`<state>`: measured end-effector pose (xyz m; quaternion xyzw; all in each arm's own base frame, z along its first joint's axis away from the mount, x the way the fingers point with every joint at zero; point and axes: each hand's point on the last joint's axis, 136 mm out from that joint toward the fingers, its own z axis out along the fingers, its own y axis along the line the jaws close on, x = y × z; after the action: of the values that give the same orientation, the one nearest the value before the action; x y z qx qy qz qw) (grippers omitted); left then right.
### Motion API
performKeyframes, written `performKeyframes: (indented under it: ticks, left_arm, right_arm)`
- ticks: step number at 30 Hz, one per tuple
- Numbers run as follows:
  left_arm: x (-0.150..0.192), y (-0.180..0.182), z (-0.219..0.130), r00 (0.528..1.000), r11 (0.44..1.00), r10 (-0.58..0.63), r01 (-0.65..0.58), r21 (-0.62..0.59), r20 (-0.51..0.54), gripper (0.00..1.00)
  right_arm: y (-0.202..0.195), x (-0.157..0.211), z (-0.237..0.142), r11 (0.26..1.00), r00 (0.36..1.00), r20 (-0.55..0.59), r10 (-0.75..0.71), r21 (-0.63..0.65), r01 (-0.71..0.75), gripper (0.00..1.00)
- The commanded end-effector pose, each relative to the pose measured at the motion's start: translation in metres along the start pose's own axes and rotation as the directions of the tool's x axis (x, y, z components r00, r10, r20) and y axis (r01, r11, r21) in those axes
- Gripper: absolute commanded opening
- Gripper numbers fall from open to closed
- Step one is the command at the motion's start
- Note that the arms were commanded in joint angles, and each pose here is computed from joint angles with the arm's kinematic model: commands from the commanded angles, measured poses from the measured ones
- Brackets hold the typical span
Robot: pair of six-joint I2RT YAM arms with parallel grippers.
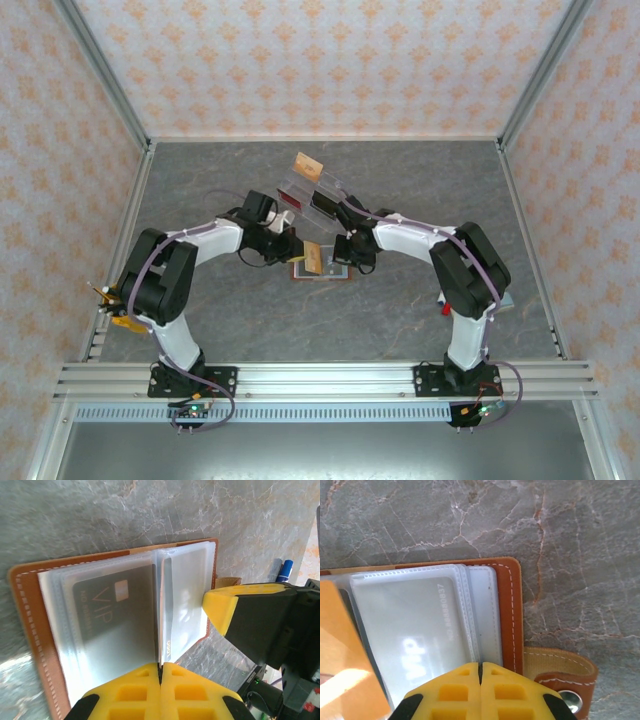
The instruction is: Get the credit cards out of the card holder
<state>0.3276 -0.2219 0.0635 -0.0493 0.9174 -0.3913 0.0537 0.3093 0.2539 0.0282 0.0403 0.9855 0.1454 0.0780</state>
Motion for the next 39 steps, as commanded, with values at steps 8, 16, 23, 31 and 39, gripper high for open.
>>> performKeyframes:
  ticks: [8, 16, 23, 31, 39]
  left_arm:
    - [-0.007, -0.01, -0.053, 0.988, 0.998, 0.04, -0.033, -0.047, 0.149, 0.0]
    - [-0.029, -0.064, -0.082, 0.965, 0.988, -0.016, -0.025, 0.151, 0.263, 0.0]
    - [-0.047, -0.088, -0.108, 0.941, 0.955, -0.102, 0.002, 0.295, 0.324, 0.0]
    - [-0.05, -0.092, -0.11, 0.937, 0.941, -0.144, 0.03, 0.337, 0.319, 0.0]
    - [-0.049, -0.082, -0.112, 0.933, 0.951, -0.161, 0.059, 0.305, 0.322, 0.0]
  right_arm:
    - [0.055, -0.029, -0.074, 0.945, 0.982, 0.184, -0.049, -0.311, 0.106, 0.48]
    - [0.097, -0.045, -0.108, 0.76, 0.982, 0.171, 0.082, -0.648, 0.049, 0.71]
    - [0.125, -0.052, -0.12, 0.59, 0.987, 0.085, 0.138, -0.807, -0.013, 0.76]
    - [0.141, -0.061, -0.133, 0.486, 0.985, 0.04, 0.168, -0.873, -0.047, 0.69]
    - [0.136, -0.064, -0.14, 0.519, 0.98, 0.08, 0.18, -0.854, -0.026, 0.37]
